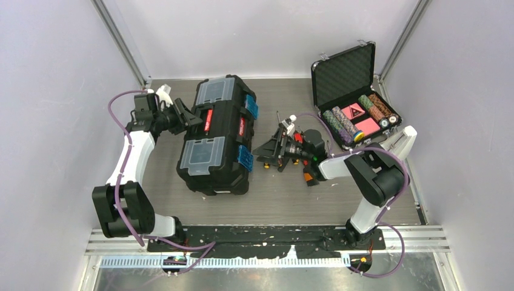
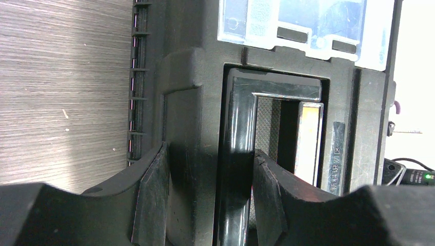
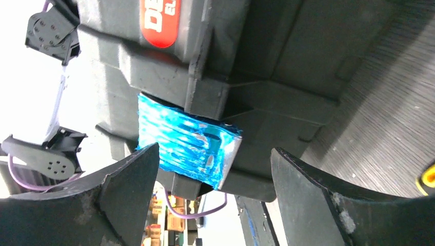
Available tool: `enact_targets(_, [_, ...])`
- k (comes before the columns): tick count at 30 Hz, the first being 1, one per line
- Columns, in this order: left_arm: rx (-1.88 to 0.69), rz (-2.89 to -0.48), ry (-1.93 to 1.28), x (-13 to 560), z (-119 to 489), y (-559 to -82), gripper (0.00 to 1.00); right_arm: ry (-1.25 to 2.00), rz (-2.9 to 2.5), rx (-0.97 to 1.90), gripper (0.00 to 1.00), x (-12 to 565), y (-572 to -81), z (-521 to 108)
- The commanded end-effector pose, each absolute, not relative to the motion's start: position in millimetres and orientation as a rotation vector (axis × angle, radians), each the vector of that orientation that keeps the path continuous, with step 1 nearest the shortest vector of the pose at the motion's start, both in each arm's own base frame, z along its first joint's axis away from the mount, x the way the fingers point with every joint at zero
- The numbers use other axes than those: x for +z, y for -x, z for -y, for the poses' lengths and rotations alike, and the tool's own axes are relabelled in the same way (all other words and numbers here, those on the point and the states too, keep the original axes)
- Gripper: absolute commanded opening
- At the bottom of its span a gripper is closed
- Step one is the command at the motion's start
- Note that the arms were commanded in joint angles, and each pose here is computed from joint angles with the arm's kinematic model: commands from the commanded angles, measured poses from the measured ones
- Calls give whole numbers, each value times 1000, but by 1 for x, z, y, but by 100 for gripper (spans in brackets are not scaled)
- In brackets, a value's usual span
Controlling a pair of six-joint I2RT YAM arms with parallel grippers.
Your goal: Pack the tool kit
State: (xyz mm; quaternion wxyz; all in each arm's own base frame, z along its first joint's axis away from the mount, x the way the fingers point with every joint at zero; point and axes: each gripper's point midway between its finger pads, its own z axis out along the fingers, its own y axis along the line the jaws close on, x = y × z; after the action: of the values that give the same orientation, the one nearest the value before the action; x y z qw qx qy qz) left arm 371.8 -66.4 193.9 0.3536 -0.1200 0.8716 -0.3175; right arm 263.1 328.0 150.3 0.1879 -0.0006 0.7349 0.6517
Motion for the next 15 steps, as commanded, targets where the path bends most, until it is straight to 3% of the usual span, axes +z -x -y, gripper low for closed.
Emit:
enact_targets(1, [-834, -2396, 454, 157, 65, -348, 0, 130, -1874, 2017, 85, 189, -247, -339])
enact_targets(15, [-767, -2396, 473, 156, 59, -345, 0, 208, -1726, 2148, 73, 212, -234, -346])
